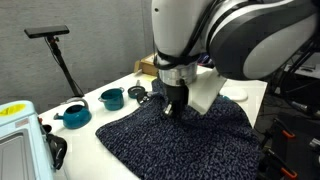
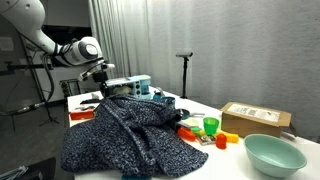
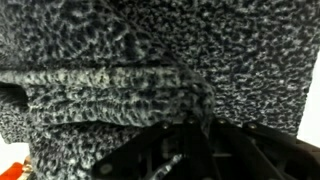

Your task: Pull back the blanket

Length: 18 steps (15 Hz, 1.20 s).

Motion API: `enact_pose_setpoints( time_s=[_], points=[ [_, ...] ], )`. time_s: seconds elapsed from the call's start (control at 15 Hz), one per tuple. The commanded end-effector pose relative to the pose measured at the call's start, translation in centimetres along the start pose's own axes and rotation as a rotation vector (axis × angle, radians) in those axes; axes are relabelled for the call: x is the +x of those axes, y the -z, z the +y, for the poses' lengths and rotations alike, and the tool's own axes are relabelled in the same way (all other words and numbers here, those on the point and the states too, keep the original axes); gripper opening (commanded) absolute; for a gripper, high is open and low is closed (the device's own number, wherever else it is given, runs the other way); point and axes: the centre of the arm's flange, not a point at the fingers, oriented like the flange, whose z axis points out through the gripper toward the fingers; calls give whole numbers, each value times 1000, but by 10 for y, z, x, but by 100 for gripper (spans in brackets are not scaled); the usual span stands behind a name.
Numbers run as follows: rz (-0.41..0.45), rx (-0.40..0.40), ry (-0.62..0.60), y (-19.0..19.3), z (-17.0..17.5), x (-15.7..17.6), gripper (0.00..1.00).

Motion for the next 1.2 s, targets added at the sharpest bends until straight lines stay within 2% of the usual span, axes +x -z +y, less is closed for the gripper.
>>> enact_pose_setpoints(
  time_s=[0.0, 0.33, 0.67, 0.73, 0.8, 1.13],
  points=[
    [-18, 128, -42, -12, -26, 12, 2],
    [-125, 339, -144, -30, -45, 9, 2],
    [-129, 420, -196, -45, -47, 14, 2],
    [-128, 418, -204, -46, -48, 15, 34],
    [-122, 417, -207, -48, -48, 15, 35],
    [-64, 339, -219, -55, -45, 19, 72]
  ],
)
